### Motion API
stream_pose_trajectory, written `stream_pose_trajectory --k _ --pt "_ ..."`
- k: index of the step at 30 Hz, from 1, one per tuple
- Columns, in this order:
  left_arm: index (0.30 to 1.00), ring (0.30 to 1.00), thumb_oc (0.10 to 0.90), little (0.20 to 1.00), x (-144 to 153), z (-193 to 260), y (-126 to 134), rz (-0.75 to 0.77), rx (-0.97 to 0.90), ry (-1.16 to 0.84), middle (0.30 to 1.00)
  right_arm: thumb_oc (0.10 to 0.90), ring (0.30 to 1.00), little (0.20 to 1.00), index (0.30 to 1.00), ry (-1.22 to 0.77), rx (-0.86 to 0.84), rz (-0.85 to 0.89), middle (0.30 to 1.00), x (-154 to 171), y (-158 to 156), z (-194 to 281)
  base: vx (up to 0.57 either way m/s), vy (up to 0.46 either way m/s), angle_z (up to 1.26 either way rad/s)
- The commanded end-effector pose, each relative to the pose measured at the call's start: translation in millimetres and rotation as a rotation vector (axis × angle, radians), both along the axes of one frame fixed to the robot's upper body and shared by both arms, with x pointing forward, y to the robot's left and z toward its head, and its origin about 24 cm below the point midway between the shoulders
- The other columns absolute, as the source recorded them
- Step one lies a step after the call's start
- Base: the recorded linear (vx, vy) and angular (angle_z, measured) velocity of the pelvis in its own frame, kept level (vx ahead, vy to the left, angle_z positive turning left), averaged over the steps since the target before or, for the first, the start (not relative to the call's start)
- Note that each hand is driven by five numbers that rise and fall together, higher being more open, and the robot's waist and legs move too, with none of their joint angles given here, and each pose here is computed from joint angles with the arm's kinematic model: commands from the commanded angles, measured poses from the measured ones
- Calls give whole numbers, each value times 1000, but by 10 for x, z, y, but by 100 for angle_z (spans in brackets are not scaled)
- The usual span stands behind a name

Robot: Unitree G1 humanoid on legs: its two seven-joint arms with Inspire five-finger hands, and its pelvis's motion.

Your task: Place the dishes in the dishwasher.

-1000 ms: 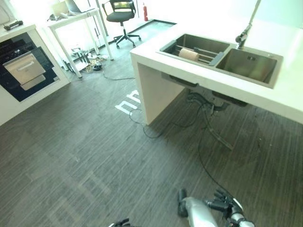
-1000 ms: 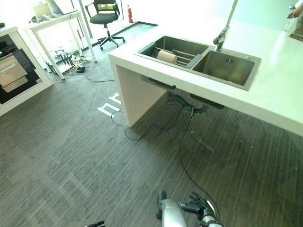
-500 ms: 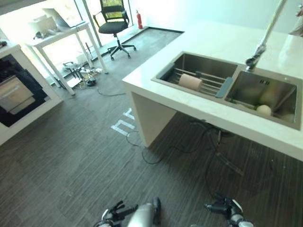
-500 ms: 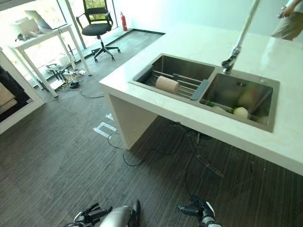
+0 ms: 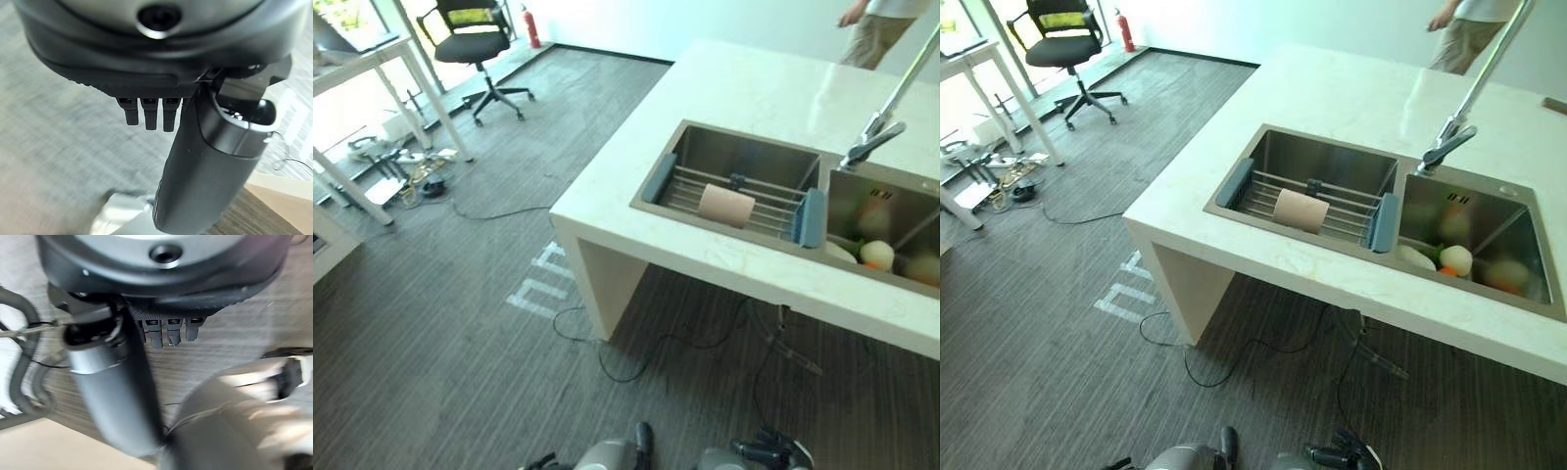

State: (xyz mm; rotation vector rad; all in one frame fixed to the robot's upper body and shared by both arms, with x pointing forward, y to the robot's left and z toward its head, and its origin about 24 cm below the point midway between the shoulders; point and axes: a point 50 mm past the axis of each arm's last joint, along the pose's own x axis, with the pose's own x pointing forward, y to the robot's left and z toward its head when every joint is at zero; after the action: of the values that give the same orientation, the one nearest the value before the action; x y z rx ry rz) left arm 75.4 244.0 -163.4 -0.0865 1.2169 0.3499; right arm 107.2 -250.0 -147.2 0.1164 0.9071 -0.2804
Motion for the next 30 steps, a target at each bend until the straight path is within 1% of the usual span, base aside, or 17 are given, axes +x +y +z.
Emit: stream_pose_trajectory --k 1,5,6,8,11,13,16,21,24,27,30 --pt "900 900 800 900 7 8 1 -8 4 -28 900 800 900 900 900 -51 -80 53 900 109 -233 125 165 -192 -34" --pt "900 900 800 900 12 9 -4 50 1 -47 900 800 900 900 900 -48 -71 74 900 204 -211 134 135 -313 -32" --pt "900 900 800 900 -16 -7 -47 115 -10 -50 900 800 900 900 900 -24 -61 69 900 193 -191 113 358 -690 -34" --pt "900 900 800 900 -18 -26 -135 185 -19 -59 900 800 900 900 900 -10 -63 86 900 194 -141 94 364 -647 -14" --pt "900 900 800 900 3 -27 -172 208 -23 -80 900 800 900 900 900 -19 -71 83 900 202 -144 101 155 -305 -5" --pt "900 900 800 900 23 -23 -194 195 -26 -95 900 800 900 900 900 -24 -85 58 900 197 -176 111 103 -208 -19" --pt "900 900 800 900 -14 -35 -231 162 -28 -94 900 800 900 900 900 -47 -99 22 900 198 -281 153 64 8 -13" --pt "900 900 800 900 16 -34 -227 143 -25 -78 900 800 900 900 900 -51 -70 -19 900 193 -270 144 56 97 -9" --pt "900 900 800 900 -2 -45 -251 223 -53 -79 900 800 900 900 900 -26 -53 -13 900 128 -211 98 23 89 -13" --pt "900 900 800 900 -16 -45 -247 302 -72 -102 900 800 900 900 900 -9 -37 -53 900 82 -202 73 -2 29 -17" --pt "900 900 800 900 -40 -22 -157 391 -44 -155 900 800 900 900 900 -9 -23 -117 900 40 -225 64 10 16 4"
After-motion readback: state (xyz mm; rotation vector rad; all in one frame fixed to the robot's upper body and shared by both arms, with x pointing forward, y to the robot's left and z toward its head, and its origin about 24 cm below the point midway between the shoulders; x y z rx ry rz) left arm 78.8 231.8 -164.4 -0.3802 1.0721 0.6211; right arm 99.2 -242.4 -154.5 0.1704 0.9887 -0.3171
